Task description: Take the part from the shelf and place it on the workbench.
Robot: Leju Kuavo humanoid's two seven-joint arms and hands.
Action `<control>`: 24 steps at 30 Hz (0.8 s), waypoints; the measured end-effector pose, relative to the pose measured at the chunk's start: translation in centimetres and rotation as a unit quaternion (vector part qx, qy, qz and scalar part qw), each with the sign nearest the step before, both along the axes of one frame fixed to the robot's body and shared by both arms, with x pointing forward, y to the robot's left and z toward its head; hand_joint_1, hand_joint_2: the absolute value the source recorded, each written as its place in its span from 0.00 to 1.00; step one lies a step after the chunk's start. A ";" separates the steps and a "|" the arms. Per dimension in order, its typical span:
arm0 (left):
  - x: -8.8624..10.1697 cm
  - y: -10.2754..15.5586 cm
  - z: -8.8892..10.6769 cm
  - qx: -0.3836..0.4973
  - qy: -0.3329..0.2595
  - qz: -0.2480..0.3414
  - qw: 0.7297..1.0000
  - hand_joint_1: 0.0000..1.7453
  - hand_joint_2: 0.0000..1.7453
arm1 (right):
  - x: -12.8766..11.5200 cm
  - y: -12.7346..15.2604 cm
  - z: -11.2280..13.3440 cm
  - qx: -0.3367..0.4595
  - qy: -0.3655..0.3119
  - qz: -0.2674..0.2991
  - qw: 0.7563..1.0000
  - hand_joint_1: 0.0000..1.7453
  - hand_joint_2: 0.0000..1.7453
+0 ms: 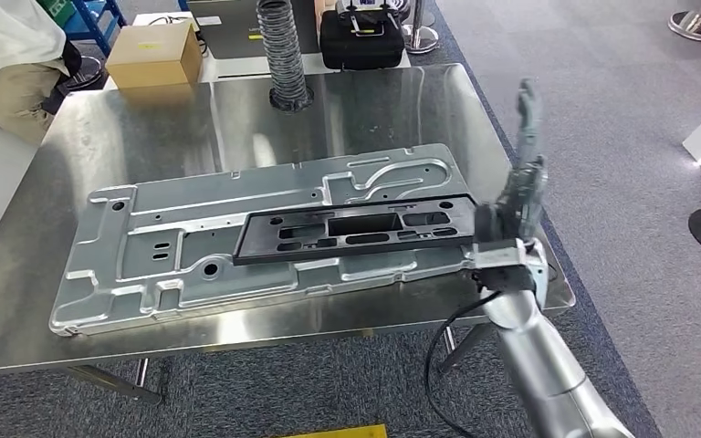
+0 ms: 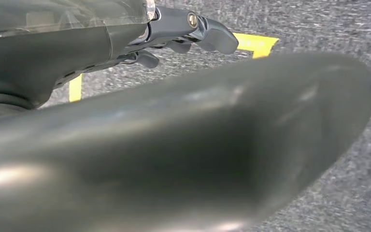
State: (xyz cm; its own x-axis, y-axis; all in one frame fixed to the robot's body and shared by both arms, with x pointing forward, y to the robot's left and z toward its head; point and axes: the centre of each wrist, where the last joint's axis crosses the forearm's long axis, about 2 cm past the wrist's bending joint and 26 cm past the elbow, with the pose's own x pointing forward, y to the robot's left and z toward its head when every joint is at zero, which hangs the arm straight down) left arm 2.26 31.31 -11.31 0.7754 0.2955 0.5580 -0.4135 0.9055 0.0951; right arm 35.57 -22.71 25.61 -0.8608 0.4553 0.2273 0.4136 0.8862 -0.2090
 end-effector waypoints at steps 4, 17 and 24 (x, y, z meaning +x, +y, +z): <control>-0.1 -0.2 0.0 0.002 -0.003 0.005 1.000 0.00 0.00 | -3.6 -2.5 0.4 0.036 -0.052 -0.045 0.997 0.00 0.00; 0.4 -0.3 0.0 0.002 -0.003 0.016 1.000 0.00 0.00 | -10.9 -6.7 -1.7 0.061 -0.050 -0.116 0.990 0.00 0.00; 0.4 -0.1 0.0 0.001 0.003 0.024 1.000 0.00 0.00 | -13.1 -7.7 -4.1 0.068 0.000 -0.131 0.989 0.00 0.00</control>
State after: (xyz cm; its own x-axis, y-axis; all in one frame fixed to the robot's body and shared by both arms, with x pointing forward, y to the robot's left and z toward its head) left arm 2.66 31.20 -11.28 0.7640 0.3306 0.5540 -0.4553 0.8847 0.0998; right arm 22.46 -30.45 21.52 -0.7164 0.6286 0.3026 0.6333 0.7679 -0.0958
